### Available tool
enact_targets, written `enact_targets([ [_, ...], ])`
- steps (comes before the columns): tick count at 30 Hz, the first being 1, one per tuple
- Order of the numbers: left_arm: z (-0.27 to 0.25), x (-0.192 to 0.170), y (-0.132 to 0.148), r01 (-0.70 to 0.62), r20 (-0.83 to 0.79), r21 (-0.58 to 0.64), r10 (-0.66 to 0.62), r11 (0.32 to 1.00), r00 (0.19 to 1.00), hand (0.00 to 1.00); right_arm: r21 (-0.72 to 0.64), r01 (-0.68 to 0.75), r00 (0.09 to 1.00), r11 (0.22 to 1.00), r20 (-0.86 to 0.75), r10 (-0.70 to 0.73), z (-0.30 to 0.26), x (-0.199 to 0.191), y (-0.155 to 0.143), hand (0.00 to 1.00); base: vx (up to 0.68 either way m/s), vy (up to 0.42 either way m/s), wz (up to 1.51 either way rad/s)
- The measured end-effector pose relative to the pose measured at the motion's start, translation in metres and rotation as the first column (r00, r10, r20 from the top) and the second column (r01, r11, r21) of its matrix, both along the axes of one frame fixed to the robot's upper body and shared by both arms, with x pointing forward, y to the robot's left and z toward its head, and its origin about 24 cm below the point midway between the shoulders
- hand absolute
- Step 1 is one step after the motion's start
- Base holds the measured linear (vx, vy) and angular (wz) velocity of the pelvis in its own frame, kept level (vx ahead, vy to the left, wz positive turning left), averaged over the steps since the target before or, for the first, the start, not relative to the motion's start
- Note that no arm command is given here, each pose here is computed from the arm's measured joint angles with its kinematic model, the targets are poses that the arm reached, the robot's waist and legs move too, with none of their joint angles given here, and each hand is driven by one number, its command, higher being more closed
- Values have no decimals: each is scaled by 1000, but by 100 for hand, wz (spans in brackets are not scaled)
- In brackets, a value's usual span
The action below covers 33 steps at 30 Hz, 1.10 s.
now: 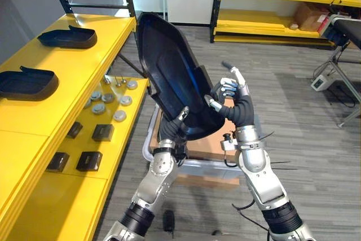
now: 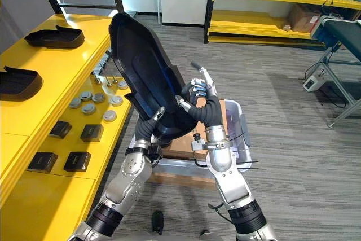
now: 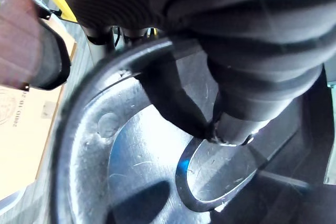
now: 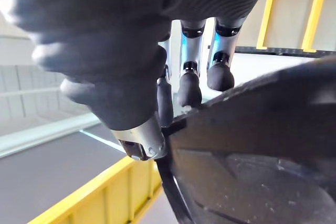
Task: Walk over and take plastic housings, then place them on the shelf
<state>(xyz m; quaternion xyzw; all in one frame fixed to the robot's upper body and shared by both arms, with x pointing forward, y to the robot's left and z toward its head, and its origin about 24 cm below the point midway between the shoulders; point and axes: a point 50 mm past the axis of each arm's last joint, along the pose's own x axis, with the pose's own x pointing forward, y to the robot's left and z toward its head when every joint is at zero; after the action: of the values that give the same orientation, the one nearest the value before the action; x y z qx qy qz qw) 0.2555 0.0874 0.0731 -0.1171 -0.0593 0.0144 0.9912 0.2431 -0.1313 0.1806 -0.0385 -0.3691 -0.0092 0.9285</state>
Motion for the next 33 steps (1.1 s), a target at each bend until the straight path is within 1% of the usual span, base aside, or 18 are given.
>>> enact_targets([
  [2, -8, -4, 9, -42, -26, 20, 43, 999, 999, 100, 49, 61, 996, 997, 63, -64, 11, -4, -20, 0, 21, -13, -5],
  [5, -19, -13, 23, -104, -70, 16, 105, 994, 992, 100, 151, 209, 964, 966, 136, -230, 23, -12, -62, 0, 0, 0, 0],
  [7, -21, -21, 32, -148, -74, 24, 149, 989, 986, 100, 222, 328, 923, 918, 133, -362, 21, -22, -93, 0, 0, 0, 0],
  [9, -20, -27, 41, -185, -67, 31, 187, 982, 980, 100, 238, 448, 878, 862, 64, -475, 5, -32, -119, 0, 0, 0, 0],
  [10, -18, -32, 47, -208, -59, 29, 210, 978, 976, 100, 223, 535, 839, 815, -28, -543, -15, -37, -135, 0, 0, 0, 0],
  [11, -17, -34, 49, -220, -56, 29, 222, 975, 974, 100, 206, 575, 817, 792, -86, -570, -28, -39, -143, 0, 0, 0, 0],
  [13, -16, -43, 59, -258, -39, 26, 258, 966, 965, 100, 114, 711, 676, 694, -383, -629, -94, -54, -171, 0, 4, -9, 2],
  [14, -15, -46, 61, -266, -36, 23, 267, 964, 963, 100, 85, 738, 624, 670, -465, -628, -114, -61, -177, 0, 17, -20, 9],
  [15, -15, -50, 64, -280, -34, 18, 281, 960, 959, 100, 23, 777, 511, 629, -606, -610, -149, -77, -184, 0, 29, -25, 14],
  [16, -16, -55, 66, -287, -33, 13, 288, 958, 957, 100, -38, 801, 387, 597, -727, -566, -185, -95, -185, 0, 33, -25, 13],
  [17, -16, -57, 69, -292, -33, 15, 293, 956, 956, 100, -62, 807, 331, 587, -775, -538, -200, -104, -185, 0, 36, -29, 10],
  [19, -19, -63, 72, -296, -42, 15, 296, 955, 954, 100, -133, 792, 157, 596, -898, -410, -247, -137, -174, 0, 36, -34, 6],
  [20, -19, -64, 71, -293, -44, 15, 294, 956, 955, 100, -144, 786, 120, 602, -918, -377, -257, -145, -170, 0, 64, -38, 7],
  [22, -19, -64, 69, -260, -36, 17, 261, 965, 965, 100, -175, 748, -32, 640, -973, -229, -294, -175, -151, 0, 50, -30, 10],
  [25, -19, -65, 67, -228, -29, 18, 229, 973, 973, 100, -166, 713, -157, 681, -985, -75, -321, -199, -126, 0, -15, -32, 19],
  [26, -19, -67, 67, -228, -32, 19, 229, 973, 973, 100, -158, 693, -183, 704, -982, -40, -327, -202, -114, 0, -44, -35, 22],
  [29, -16, -72, 67, -219, -23, 14, 220, 976, 975, 100, -114, 657, -180, 745, -984, 8, -331, -199, -96, 0, -27, -32, 39],
  [33, -4, -68, 53, -156, 28, -18, 157, 988, 987, 100, -80, 636, -160, 767, -987, 29, -332, -192, -86, 0, -38, -3, 179],
])
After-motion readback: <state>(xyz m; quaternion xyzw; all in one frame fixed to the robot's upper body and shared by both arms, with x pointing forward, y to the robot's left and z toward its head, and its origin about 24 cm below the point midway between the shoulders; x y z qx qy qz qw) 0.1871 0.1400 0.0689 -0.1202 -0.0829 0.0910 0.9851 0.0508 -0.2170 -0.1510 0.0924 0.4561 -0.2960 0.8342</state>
